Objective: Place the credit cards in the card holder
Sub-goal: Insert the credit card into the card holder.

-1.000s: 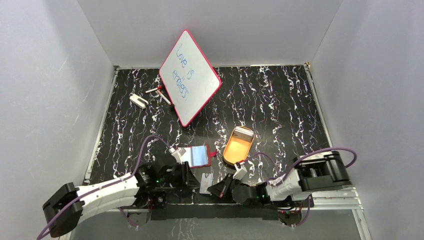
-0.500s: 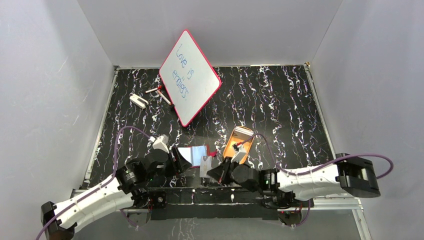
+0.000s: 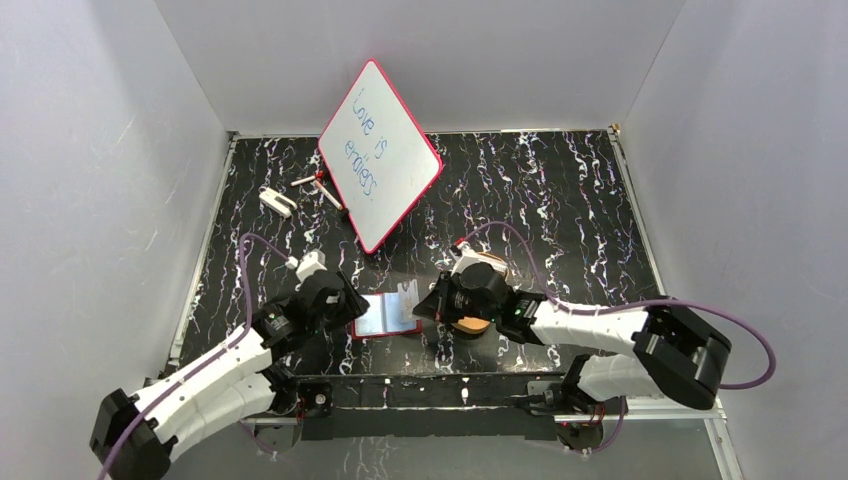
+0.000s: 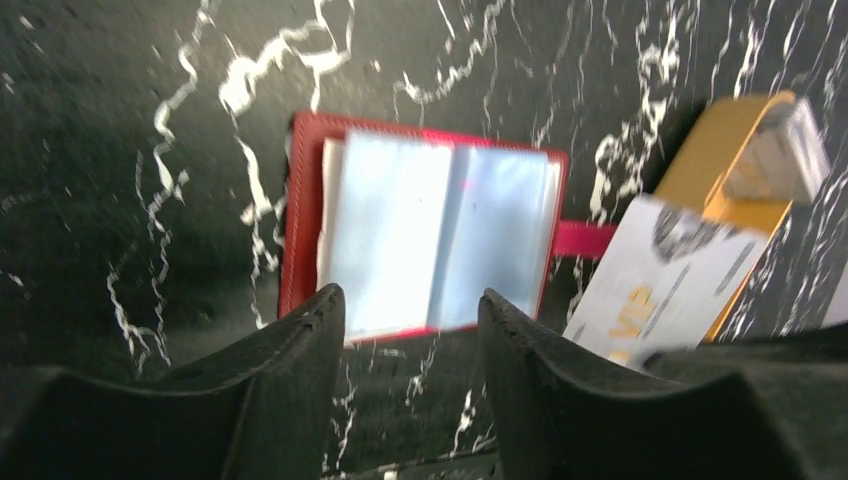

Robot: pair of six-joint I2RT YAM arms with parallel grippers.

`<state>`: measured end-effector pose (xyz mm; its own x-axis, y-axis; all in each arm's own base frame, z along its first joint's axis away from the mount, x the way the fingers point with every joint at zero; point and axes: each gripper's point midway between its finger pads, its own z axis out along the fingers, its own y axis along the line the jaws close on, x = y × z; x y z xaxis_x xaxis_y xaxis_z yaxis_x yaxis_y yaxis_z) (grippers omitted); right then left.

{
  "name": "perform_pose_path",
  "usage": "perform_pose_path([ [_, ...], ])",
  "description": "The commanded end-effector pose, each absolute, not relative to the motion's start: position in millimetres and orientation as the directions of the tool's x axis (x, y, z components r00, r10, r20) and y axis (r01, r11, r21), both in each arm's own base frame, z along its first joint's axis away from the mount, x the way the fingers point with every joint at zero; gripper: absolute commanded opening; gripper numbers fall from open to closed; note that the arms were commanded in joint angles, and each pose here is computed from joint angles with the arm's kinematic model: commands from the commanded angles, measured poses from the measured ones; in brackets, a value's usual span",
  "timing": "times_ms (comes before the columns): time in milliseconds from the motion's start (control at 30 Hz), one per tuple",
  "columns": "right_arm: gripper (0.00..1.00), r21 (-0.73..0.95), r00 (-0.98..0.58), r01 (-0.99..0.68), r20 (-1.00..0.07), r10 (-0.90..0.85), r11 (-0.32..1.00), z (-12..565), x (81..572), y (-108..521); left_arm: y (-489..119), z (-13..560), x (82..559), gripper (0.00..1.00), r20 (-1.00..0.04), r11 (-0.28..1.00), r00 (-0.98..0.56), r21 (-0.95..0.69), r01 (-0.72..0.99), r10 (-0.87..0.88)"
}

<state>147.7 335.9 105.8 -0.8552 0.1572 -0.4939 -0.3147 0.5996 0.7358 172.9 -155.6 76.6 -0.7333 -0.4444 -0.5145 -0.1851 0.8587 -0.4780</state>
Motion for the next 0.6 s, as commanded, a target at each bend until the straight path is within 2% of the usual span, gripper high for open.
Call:
perform_pose_path([
  [0, 0.0, 0.784, -0.854, -0.431, -0.514, 0.076, 0.447, 139.3, 140.7, 364.8, -157.8, 81.6, 192.8, 0.45, -0.452, 0.799, -0.736, -0.567, -0.199, -0.504],
  [233, 0.0, 0.84, -0.893, -0.384, -0.443, 0.076, 0.382, 133.1, 141.0, 373.8, -179.6, 83.1, 201.2, 0.29, -0.357, 0.714, -0.775, -0.68, -0.168, -0.522],
  [367, 0.0, 0.876, -0.921, -0.321, -0.377, 0.095, 0.359, 125.8, 140.8, 378.0, -178.8, 63.3, 194.4, 0.22, -0.313, 0.71, -0.793, -0.674, -0.203, -0.523],
  [567, 0.0, 0.903, -0.945, -0.247, -0.305, 0.12, 0.35, 119.1, 142.3, 384.5, -165.0, 43.3, 187.1, 0.16, -0.313, 0.735, -0.785, -0.631, -0.249, -0.535],
])
